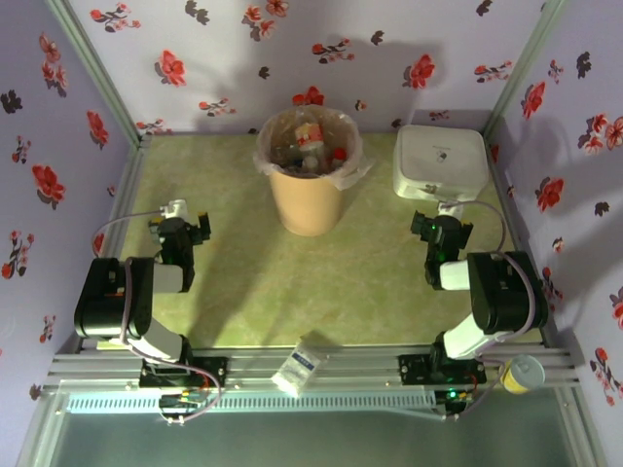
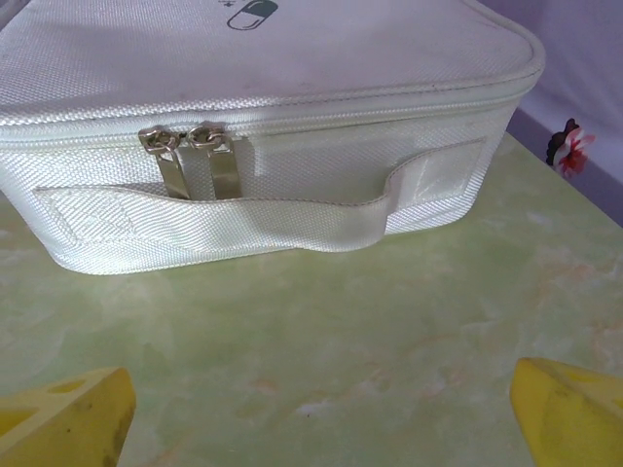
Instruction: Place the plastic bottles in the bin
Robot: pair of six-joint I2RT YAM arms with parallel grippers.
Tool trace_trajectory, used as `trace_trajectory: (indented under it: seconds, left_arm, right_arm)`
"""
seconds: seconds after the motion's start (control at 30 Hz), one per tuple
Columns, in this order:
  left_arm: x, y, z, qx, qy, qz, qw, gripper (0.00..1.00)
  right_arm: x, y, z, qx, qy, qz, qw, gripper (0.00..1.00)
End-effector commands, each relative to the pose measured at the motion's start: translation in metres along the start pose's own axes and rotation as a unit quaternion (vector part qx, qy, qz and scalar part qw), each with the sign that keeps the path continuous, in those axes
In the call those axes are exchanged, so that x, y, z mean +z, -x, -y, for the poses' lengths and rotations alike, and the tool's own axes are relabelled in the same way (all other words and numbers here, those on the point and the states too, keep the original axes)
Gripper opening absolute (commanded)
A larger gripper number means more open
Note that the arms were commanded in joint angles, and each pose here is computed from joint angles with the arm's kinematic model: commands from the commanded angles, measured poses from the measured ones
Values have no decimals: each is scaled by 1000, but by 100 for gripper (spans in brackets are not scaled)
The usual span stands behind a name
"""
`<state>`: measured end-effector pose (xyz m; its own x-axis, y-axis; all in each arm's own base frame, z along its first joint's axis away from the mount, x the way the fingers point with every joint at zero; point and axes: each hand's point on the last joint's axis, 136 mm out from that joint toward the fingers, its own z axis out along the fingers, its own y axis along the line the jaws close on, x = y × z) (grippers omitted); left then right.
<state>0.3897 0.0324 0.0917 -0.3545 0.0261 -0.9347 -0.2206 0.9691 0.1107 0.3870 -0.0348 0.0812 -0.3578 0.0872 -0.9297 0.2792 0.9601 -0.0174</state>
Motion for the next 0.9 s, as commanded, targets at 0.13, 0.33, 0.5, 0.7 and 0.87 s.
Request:
trace_trajectory:
  seconds: [0.13,0.33,0.5,0.7,0.87]
  left_arm:
    - [1,8,0,-11,-1,18,1000,100]
    - [1,8,-1,-11,0,18,1000,100]
    - [1,8,0,-11,-1,18,1000,100]
    - [1,7,0,-11,-1,17,1000,100]
    - [1,8,0,-11,-1,18,1000,100]
  right_arm:
    - [-1,9,-1,17,4,19,1000,100]
    - [-1,9,-1,17,3,18,1000,100]
    - [0,9,-1,16,3,18,1000,100]
    - [1,8,-2,15,4,13,1000,100]
    - [0,9,-1,17,5,17,1000,100]
